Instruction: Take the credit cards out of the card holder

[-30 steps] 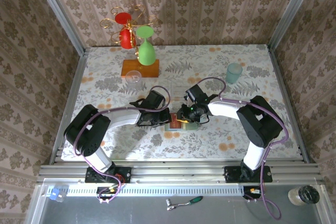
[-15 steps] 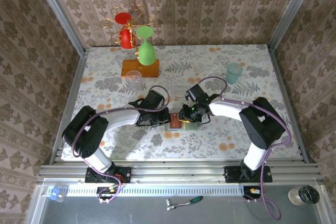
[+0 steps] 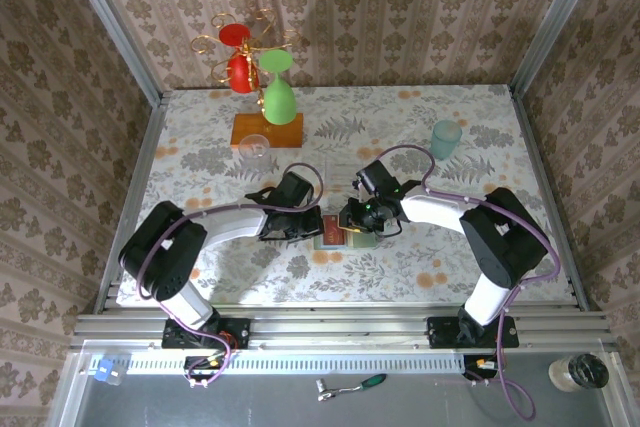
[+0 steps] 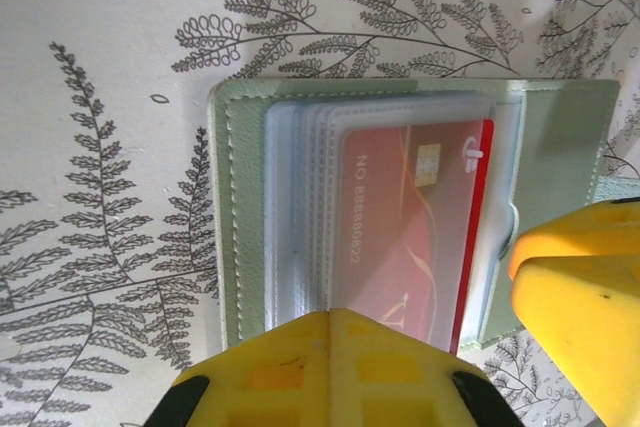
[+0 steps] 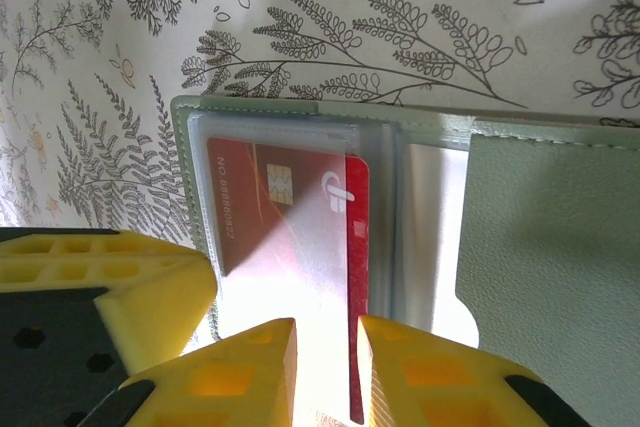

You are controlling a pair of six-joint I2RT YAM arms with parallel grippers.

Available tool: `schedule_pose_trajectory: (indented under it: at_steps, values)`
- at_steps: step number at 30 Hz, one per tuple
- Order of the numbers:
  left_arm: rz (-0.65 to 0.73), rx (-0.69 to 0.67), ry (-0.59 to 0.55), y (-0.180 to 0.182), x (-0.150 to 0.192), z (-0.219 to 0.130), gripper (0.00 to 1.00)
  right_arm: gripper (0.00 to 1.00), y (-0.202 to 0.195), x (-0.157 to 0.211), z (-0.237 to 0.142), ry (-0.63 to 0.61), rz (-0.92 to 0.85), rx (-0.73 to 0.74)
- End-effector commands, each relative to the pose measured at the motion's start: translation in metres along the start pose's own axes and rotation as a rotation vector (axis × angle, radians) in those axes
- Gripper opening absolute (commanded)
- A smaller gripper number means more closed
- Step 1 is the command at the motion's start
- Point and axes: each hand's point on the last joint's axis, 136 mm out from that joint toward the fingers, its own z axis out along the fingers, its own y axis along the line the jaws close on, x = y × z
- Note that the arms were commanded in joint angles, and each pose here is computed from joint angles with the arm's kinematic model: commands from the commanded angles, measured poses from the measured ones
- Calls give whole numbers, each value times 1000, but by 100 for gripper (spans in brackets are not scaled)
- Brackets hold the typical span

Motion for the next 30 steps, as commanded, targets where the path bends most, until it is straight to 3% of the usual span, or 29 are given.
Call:
schedule_pose_trajectory:
  at_steps: [1, 19, 30]
  values:
    - [10, -4, 18, 0, 3, 5, 0, 23, 2, 6, 7, 30, -15, -29]
    - [-5, -30, 31, 9, 8, 7, 0, 21, -1, 12, 20, 68, -8, -37]
    - [-4, -35, 34, 10, 9, 7, 0, 21, -17, 10, 10, 39, -23, 82]
